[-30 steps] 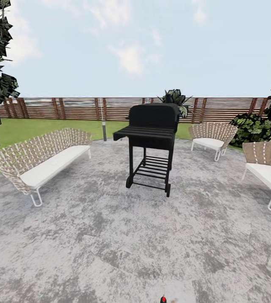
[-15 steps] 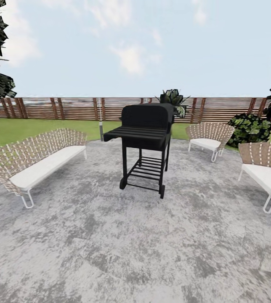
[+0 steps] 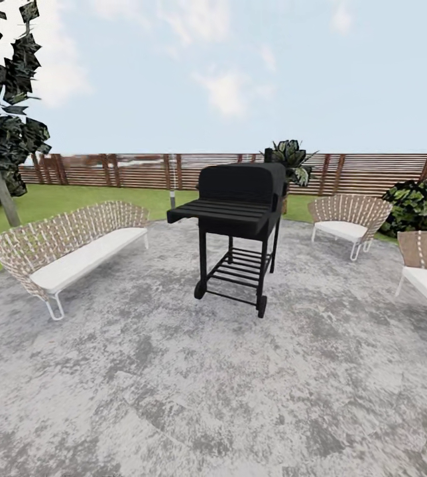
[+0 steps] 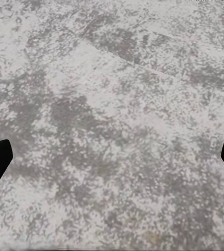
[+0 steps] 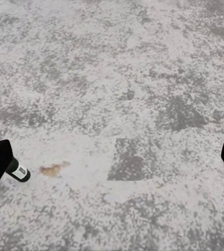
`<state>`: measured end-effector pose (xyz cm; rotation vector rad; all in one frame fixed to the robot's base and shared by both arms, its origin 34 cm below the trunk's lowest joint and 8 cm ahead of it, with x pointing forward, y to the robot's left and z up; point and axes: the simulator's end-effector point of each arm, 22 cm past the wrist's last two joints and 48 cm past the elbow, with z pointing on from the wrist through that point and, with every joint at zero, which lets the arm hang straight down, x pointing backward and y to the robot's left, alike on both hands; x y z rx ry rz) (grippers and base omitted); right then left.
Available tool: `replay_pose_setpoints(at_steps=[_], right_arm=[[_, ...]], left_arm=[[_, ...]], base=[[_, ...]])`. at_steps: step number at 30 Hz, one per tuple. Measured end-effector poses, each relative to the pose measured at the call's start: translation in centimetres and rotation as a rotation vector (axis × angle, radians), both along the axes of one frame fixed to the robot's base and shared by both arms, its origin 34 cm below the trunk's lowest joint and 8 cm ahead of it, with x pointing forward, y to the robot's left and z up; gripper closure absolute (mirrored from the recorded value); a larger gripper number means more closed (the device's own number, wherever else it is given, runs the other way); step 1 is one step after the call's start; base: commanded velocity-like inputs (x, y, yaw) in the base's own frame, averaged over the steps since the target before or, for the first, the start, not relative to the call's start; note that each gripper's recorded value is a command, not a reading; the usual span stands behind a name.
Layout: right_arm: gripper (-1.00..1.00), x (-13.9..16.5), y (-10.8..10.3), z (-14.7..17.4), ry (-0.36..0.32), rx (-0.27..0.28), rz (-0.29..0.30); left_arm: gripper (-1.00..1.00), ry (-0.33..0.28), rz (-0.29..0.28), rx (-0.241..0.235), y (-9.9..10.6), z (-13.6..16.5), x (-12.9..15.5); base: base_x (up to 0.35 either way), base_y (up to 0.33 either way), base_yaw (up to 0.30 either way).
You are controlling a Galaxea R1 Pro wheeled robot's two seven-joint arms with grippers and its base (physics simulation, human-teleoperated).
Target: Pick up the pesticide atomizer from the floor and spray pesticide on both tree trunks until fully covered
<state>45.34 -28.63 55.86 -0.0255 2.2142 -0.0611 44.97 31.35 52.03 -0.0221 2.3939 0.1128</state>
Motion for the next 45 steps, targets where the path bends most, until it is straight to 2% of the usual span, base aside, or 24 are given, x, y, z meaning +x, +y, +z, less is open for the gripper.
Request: replay_pose_setpoints(at_steps=[4,9,10,12,15,16,19,20,23,24,27,31,36,45], right_arm=[[-1.00,0.0,0.0,0.0,0.001,0.000,0.001],[-1.00,0.0,0.3,0.0,0.001,0.003,0.010],[-1.00,1.0,0.3,0.7,-0.022,0.002,0.010],[-1.00,3.2,0.3,2.3,-0.069,0.000,0.011],[-1.00,8.3,0.3,5.7,-0.158,-0.001,0.012],[-1.00,9.2,0.3,6.2,-0.169,-0.001,0.012],[-1.00,14.2,0.3,9.2,-0.210,-0.003,0.009],[-1.00,15.9,0.3,10.2,-0.213,-0.003,0.008],[-1.00,21.6,-0.1,13.5,-0.193,-0.002,-0.003],[-1.00,22.7,-0.2,14.3,-0.193,-0.001,-0.004],[-1.00,23.5,-0.3,14.9,-0.192,0.001,-0.005],[-1.00,23.5,0.4,14.8,-0.190,0.010,-0.002],[-1.00,23.5,-0.7,14.9,-0.193,-0.004,-0.009],[-1.00,22.9,-0.6,14.1,-0.196,-0.003,-0.010]], left_arm=[[-1.00,-0.001,0.004,-0.002,0.0,0.0,0.0],[-1.00,-0.014,0.040,-0.017,0.3,0.3,0.5],[-1.00,-0.027,0.042,-0.019,0.3,0.7,1.3],[-1.00,-0.055,0.042,-0.021,0.2,1.5,3.1],[-1.00,-0.132,0.041,-0.021,0.3,4.4,8.5],[-1.00,-0.146,0.042,-0.021,0.3,4.9,9.5],[-1.00,-0.211,0.040,-0.021,0.4,7.9,14.3],[-1.00,-0.217,0.040,-0.021,0.4,8.5,15.2],[-1.00,-0.179,0.035,-0.033,-0.2,9.0,16.8],[-1.00,-0.173,0.037,-0.034,-0.2,9.0,17.0],[-1.00,-0.167,0.042,-0.035,0.1,8.9,16.9],[-1.00,-0.191,0.049,-0.034,0.2,9.5,17.4],[-1.00,-0.203,0.048,-0.034,0.1,9.9,17.8],[-1.00,-0.205,0.047,-0.034,0.0,10.0,17.9]], base=[[0.066,-0.194,0.063],[0.006,-0.018,0.004],[0.001,-0.002,0.000],[0.001,-0.001,0.000],[0.000,0.000,0.000],[0.000,0.000,0.000],[0.000,0.000,0.000],[0.000,0.000,0.000],[0.000,0.000,0.000],[0.000,0.000,0.000],[0.000,0.000,0.000],[0.000,0.000,0.000],[0.000,0.000,0.000],[0.000,0.000,0.000]])
